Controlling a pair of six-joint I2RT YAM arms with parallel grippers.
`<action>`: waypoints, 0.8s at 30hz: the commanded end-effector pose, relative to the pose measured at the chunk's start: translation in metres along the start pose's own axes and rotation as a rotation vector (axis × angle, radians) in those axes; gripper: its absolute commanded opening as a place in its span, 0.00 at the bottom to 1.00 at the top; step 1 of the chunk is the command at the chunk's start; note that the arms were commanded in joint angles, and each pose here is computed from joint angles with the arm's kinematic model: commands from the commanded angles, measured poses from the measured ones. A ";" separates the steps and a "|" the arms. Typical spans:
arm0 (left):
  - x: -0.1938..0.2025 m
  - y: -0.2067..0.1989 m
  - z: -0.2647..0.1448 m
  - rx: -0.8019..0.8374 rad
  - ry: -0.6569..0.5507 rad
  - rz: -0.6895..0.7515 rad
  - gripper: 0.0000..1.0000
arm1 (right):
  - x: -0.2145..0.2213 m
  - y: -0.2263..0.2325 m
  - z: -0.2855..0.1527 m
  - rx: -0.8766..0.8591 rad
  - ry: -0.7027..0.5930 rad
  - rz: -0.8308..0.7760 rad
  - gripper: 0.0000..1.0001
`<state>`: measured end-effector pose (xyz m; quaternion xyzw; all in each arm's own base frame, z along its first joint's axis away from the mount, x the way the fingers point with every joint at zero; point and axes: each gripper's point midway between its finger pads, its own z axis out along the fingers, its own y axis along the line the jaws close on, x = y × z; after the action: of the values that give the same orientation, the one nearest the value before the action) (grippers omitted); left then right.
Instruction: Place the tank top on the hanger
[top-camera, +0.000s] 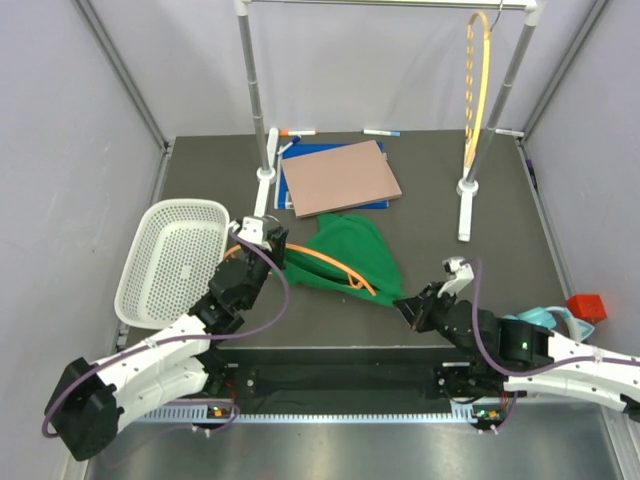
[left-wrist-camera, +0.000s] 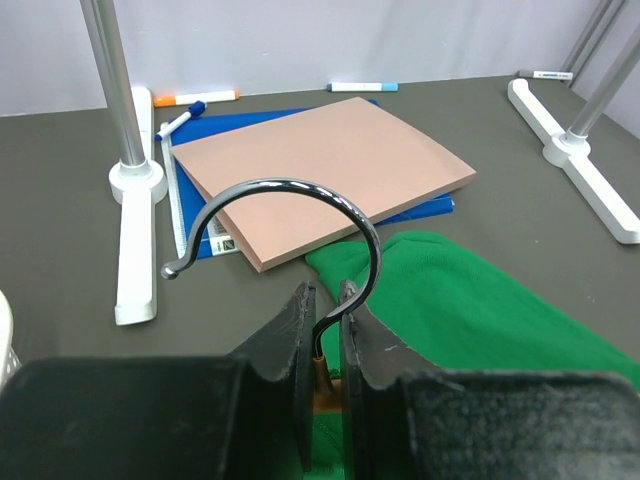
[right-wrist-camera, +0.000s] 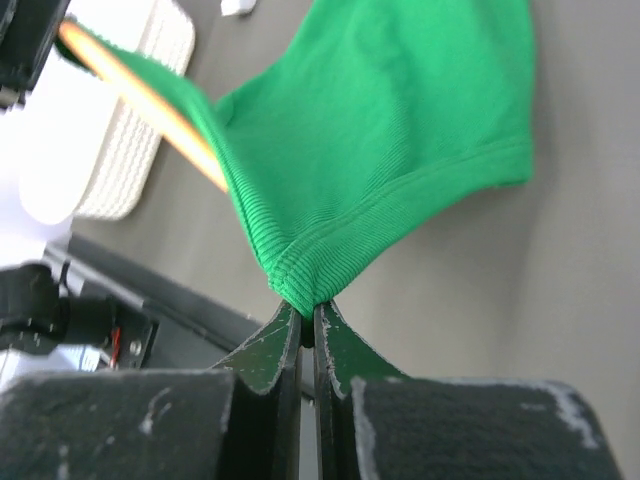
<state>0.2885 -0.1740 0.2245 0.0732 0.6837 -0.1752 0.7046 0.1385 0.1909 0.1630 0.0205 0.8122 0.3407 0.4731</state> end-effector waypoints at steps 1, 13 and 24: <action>-0.024 0.015 0.004 -0.083 -0.110 -0.001 0.00 | 0.001 0.017 -0.007 -0.050 0.079 -0.042 0.00; -0.025 0.022 -0.002 -0.113 -0.139 -0.031 0.00 | 0.004 0.034 -0.002 -0.076 0.124 -0.096 0.00; -0.017 -0.004 0.004 0.021 -0.111 -0.042 0.00 | -0.032 0.041 0.003 -0.036 -0.007 -0.146 0.00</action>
<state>0.2895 -0.1718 0.2159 0.0681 0.6792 -0.1719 0.7103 0.1312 0.2092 0.1656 -0.0640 0.8331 0.3103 0.4533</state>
